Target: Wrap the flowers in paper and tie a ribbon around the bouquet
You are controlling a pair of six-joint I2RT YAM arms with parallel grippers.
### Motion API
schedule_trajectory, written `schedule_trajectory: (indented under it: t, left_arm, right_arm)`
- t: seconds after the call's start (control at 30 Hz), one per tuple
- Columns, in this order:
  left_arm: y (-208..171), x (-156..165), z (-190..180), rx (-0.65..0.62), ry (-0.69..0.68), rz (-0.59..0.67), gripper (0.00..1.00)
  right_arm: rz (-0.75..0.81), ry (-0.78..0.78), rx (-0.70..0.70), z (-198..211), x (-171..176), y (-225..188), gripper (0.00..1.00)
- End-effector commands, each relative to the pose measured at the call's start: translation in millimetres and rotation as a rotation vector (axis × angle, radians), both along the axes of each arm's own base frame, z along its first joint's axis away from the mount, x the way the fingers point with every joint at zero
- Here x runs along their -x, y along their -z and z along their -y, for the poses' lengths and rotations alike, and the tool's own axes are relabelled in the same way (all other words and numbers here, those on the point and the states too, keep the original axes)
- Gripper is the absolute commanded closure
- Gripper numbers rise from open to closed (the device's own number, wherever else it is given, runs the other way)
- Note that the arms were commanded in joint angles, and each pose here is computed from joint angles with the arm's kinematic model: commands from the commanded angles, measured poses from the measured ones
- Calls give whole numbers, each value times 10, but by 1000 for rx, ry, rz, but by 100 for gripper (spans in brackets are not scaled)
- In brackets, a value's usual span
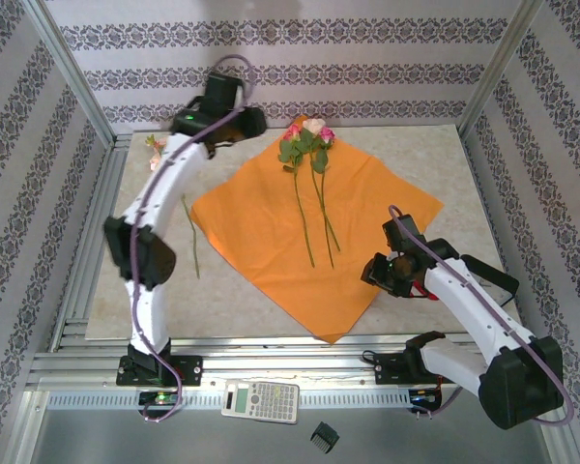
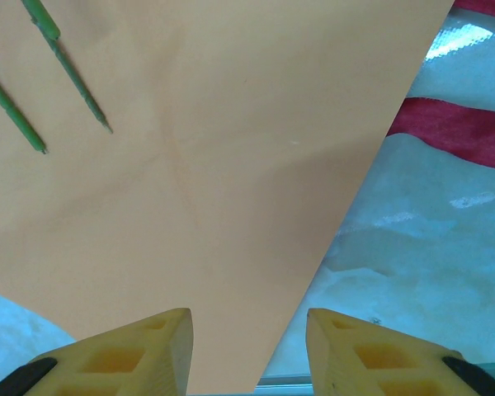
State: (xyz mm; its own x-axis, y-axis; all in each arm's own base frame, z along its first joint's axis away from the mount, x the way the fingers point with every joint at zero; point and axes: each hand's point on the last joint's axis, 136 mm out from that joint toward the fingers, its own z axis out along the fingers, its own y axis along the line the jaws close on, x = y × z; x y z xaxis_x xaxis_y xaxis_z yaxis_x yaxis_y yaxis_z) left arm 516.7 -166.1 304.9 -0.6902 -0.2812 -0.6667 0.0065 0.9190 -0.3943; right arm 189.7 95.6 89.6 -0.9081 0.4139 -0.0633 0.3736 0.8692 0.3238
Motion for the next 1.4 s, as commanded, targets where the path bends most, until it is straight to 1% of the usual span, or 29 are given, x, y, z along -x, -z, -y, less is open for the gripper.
schedule_trajectory:
  t: [0.0, 0.03, 0.13, 0.23, 0.43, 0.6, 0.67, 0.8, 0.87, 0.93, 1.0, 1.07, 1.13, 1.2, 1.37]
  left_arm:
    - [1008, 553, -998, -188, -132, -370, 54]
    - [1105, 615, -1172, -191, -148, -398, 54]
    - [1393, 707, -1656, -291, -202, -461, 53]
    - [1703, 688, -1909, -307, -236, -525, 52]
    - [2252, 523, -2007, -303, -243, -623, 50]
    - [2537, 344, -2015, -303, -235, -637, 50]
    - [2629, 312, -2066, -331, -238, -656, 52]
    - [2787, 285, -2118, -333, -239, -677, 59]
    - [2845, 269, -2118, -326, -231, -673, 62]
    - [2885, 262, -2111, -323, -224, -670, 69]
    - [2899, 265, -2117, -325, -222, -669, 77]
    - [2851, 277, -2157, -347, -232, -662, 89]
    - [2712, 277, -2220, -383, -247, -632, 100]
    - [2509, 297, -2311, -435, -270, -598, 100]
    - [1786, 452, -2513, -542, -349, -478, 100]
  right_arm:
    - [34, -17, 3, -20, -151, -59, 58]
    - [33, -22, -1, -42, -172, -52, 58]
    - [34, -39, -6, -108, -244, -59, 58]
    - [29, -61, -1, -173, -294, -72, 58]
    - [31, -80, 9, -250, -332, -117, 58]
    - [27, -70, 12, -247, -290, -116, 58]
    - [23, -68, 14, -241, -270, -111, 58]
    - [21, -60, 14, -235, -261, -123, 58]
    - [21, -56, 14, -231, -260, -130, 58]
    - [20, -53, 12, -237, -259, -132, 58]
    - [18, -51, 9, -243, -264, -136, 58]
    - [21, -50, 1, -261, -281, -148, 58]
    - [31, -48, -25, -306, -310, -174, 58]
    - [63, -51, -70, -387, -379, -235, 58]
    - [211, -73, -223, -637, -607, -554, 58]
